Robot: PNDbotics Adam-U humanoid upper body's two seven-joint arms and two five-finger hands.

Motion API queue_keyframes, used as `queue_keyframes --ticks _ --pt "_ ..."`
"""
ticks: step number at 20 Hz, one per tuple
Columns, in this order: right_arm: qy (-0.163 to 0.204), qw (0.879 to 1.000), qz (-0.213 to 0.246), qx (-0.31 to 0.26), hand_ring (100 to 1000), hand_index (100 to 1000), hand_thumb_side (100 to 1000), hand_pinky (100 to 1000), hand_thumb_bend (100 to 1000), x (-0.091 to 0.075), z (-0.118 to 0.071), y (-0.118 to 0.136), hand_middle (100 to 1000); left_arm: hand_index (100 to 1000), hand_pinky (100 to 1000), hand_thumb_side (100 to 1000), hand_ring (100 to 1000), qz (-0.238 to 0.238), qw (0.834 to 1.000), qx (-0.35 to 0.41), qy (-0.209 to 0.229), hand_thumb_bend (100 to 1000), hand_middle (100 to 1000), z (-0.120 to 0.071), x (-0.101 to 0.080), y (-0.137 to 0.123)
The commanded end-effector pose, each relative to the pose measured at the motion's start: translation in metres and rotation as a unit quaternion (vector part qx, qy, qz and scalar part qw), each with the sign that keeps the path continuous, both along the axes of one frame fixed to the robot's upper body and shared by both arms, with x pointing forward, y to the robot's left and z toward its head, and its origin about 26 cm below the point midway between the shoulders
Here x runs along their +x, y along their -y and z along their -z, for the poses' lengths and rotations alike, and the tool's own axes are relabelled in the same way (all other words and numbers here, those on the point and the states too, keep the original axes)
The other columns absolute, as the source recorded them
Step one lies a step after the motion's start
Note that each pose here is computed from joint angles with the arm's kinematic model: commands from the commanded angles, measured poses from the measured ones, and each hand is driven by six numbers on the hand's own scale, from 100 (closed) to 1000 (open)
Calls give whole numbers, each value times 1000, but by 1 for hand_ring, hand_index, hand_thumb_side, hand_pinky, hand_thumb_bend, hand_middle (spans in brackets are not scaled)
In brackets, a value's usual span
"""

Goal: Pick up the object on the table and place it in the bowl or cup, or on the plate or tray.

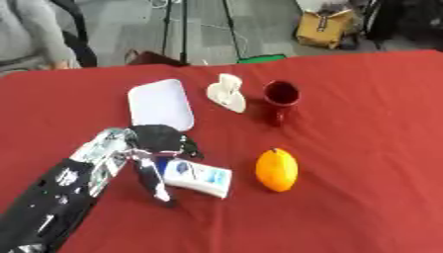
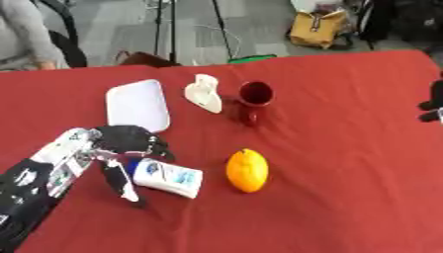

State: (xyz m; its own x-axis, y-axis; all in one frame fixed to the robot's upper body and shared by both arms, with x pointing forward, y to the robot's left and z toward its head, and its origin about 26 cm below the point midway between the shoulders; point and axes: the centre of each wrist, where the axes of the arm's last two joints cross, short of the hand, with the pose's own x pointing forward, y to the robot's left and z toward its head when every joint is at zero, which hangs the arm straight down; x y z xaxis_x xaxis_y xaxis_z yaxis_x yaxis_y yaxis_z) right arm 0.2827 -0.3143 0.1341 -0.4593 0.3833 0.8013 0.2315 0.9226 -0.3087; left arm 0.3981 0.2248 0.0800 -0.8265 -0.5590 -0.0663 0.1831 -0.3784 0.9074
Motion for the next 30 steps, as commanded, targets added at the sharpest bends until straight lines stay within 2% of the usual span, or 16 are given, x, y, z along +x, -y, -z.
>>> queue_keyframes --ticks 1,2,4,5,6,9,11,12,15,16,18,23,26,27,28,30 --pt "10 1000 -2 -4 572 871 695 517 508 0 -6 1 800 873 579 145 455 -24 999 -27 1 353 509 2 1 -6" --pt "10 1000 -2 -4 572 871 695 517 508 0 -6 1 800 873 579 145 455 -34 999 -41 -7 353 509 3 1 -8" --pt "10 1000 -2 -4 573 872 695 517 509 0 -6 1 801 874 573 199 427 -49 996 -61 -39 283 483 4 1 -12" --pt "10 1000 -2 -4 573 872 695 517 508 0 -6 1 801 876 573 285 419 -54 995 -67 -58 223 476 3 1 -13" --pt "10 1000 -2 -5 573 872 695 518 508 0 -6 1 801 882 579 335 423 -56 992 -68 -93 215 480 4 2 -16" --pt "9 1000 -1 -5 574 872 695 518 509 0 -6 1 801 897 604 464 460 -47 980 -63 -181 234 515 -10 6 -22" --pt "9 1000 -2 -6 574 872 696 518 509 0 -6 1 801 902 618 516 485 -35 976 -57 -208 281 539 -21 7 -23" --pt "9 1000 -2 -6 574 872 696 518 509 0 -6 1 801 906 626 569 501 -30 975 -53 -212 344 555 -25 8 -23" --pt "8 1000 -2 -6 574 872 696 518 509 0 -6 1 801 906 628 574 503 -23 975 -45 -216 350 557 -30 8 -22" --pt "8 1000 -3 -6 574 872 696 518 509 0 -6 1 801 892 614 509 469 -24 976 -41 -214 313 521 -32 9 -22" --pt "8 1000 -3 -7 575 872 696 518 509 0 -6 1 801 885 605 475 452 -26 977 -33 -211 302 503 -33 10 -22" --pt "9 1000 -3 -7 575 872 696 518 509 0 -6 1 802 878 602 440 442 -27 978 -16 -204 303 492 -31 12 -20" --pt "9 1000 -3 -6 576 872 697 518 508 0 -6 1 802 848 567 314 392 -30 981 -18 -192 188 449 -38 13 -20" --pt "9 1000 -2 -6 576 872 697 518 508 0 -6 1 802 848 567 314 392 -35 981 -25 -188 188 449 -42 13 -21" --pt "8 1000 -2 -5 576 872 697 518 508 0 -6 1 802 844 558 296 372 -45 980 -45 -186 105 432 -45 13 -24" --pt "8 1000 -1 -5 576 872 697 518 507 0 -5 2 802 847 556 302 361 -72 975 -92 -187 100 423 -48 14 -31"
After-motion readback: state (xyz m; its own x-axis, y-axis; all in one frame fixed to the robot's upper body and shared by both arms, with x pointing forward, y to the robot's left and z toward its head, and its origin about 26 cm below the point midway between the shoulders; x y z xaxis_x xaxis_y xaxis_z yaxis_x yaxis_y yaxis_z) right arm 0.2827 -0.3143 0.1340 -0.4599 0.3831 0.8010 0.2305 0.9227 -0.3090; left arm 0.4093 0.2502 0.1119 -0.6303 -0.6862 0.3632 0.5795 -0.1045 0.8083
